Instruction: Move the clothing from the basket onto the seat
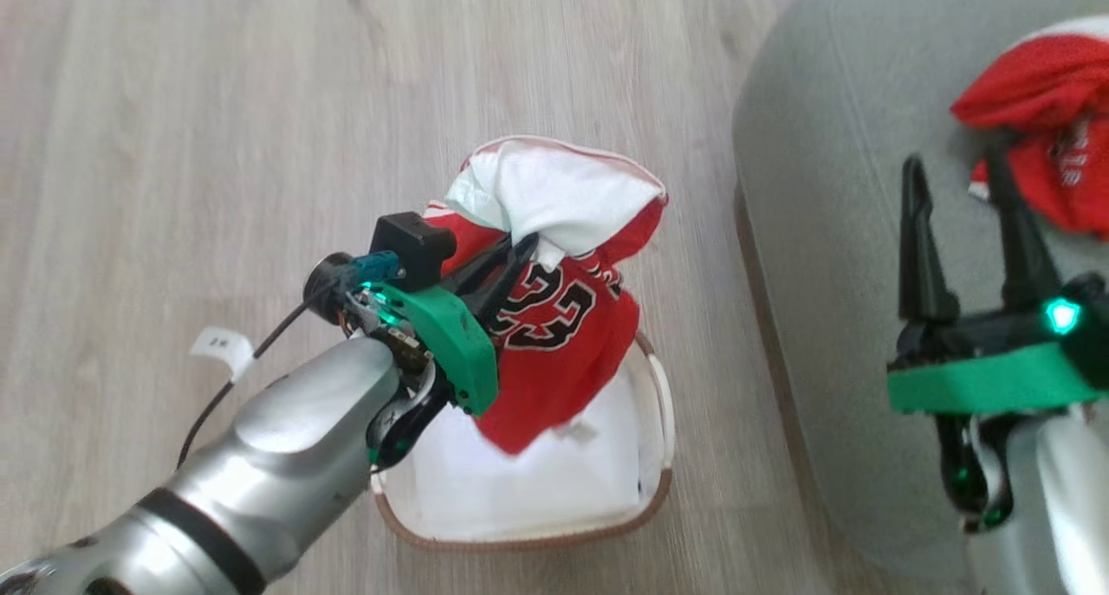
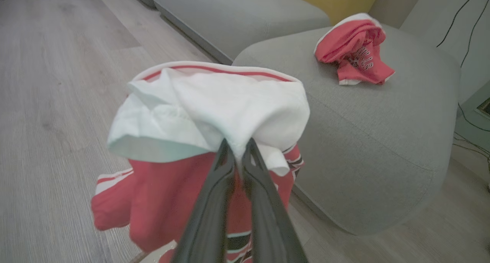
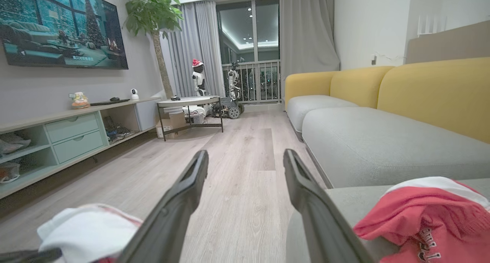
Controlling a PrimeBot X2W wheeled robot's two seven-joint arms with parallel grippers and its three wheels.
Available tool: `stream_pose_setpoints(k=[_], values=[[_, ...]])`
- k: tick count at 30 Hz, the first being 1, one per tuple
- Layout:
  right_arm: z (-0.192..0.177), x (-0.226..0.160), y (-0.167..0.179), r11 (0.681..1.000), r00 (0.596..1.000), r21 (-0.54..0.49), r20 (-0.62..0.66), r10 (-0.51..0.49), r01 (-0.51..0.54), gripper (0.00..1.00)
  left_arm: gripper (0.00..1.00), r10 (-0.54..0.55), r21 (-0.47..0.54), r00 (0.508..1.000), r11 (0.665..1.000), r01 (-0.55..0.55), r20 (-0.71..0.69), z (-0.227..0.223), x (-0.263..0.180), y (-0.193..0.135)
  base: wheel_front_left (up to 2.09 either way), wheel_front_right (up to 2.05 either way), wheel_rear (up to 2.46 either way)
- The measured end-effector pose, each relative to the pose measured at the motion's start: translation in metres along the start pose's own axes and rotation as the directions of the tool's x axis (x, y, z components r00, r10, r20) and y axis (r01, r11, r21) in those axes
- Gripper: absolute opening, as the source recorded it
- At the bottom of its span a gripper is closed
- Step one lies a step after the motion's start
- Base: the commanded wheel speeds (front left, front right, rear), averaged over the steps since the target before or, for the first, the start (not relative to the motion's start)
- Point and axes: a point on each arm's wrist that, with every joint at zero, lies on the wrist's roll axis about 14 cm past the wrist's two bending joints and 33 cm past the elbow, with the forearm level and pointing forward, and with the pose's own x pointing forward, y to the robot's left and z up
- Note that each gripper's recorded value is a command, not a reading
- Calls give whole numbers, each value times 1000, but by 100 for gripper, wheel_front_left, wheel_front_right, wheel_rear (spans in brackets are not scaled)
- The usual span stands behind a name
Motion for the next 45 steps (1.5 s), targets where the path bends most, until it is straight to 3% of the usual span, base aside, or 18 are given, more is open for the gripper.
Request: stream_pose_setpoints(k=[16, 27, 34, 45], values=[[10, -42, 39, 993, 995, 77, -20, 96, -94, 100, 0, 8, 92, 949, 995, -38, 314, 125, -53, -33, 0, 0, 0], [3, -47, 66, 978, 985, 132, -40, 170, -163, 100, 0, 10, 112, 940, 992, -51, 342, 143, -61, -34, 0, 0, 0], [-14, -53, 103, 940, 945, 185, -107, 309, -287, 100, 0, 10, 118, 938, 991, -55, 346, 148, -61, -34, 0, 0, 0], [-33, -30, 153, 866, 861, 260, -175, 477, -427, 100, 0, -17, 125, 947, 992, -25, 322, 141, -63, -48, 0, 0, 0]])
